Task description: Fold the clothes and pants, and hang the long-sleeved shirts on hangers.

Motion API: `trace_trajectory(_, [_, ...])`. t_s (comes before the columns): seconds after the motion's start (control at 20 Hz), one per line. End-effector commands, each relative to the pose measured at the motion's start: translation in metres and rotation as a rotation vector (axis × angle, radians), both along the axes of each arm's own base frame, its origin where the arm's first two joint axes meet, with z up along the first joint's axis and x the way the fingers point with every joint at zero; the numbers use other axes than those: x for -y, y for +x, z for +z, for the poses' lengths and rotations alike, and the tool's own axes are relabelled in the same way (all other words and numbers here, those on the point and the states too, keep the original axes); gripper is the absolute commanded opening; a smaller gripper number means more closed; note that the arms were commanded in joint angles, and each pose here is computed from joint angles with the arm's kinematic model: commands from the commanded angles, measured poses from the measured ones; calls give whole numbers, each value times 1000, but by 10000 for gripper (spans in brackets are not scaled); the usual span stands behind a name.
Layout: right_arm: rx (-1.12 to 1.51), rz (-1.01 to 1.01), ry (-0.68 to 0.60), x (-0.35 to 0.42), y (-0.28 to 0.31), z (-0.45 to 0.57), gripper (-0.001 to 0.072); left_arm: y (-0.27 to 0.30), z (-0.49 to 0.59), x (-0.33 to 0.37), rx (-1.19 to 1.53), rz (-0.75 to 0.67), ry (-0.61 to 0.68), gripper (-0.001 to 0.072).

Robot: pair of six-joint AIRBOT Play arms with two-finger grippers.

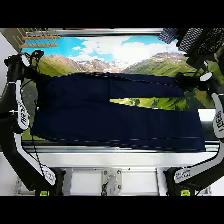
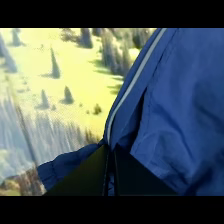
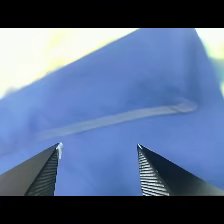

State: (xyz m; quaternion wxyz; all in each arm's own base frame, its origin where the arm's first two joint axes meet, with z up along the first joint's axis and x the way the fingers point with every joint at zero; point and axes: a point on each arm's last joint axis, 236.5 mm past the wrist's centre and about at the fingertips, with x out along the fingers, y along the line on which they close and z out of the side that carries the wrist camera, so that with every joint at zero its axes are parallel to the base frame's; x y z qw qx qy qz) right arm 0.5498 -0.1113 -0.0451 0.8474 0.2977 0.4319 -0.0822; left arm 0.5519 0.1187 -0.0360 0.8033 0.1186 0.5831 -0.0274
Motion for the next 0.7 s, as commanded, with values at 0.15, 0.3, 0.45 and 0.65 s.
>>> trace_trajectory(0.15, [-260,-117,71,30,-80,-39,511,0,0,0,-1,1,-1,9])
trace_trajectory(0.3, [-185,-175,152,16,-62,-47,511,0,0,2,0,1,-6,9])
trace_trajectory(0.45, [-151,-182,161,5,-47,-54,510,0,0,2,0,0,-7,9])
trace_trajectory(0.65, [-142,-174,163,-8,-38,-66,457,0,0,2,-1,1,-7,9])
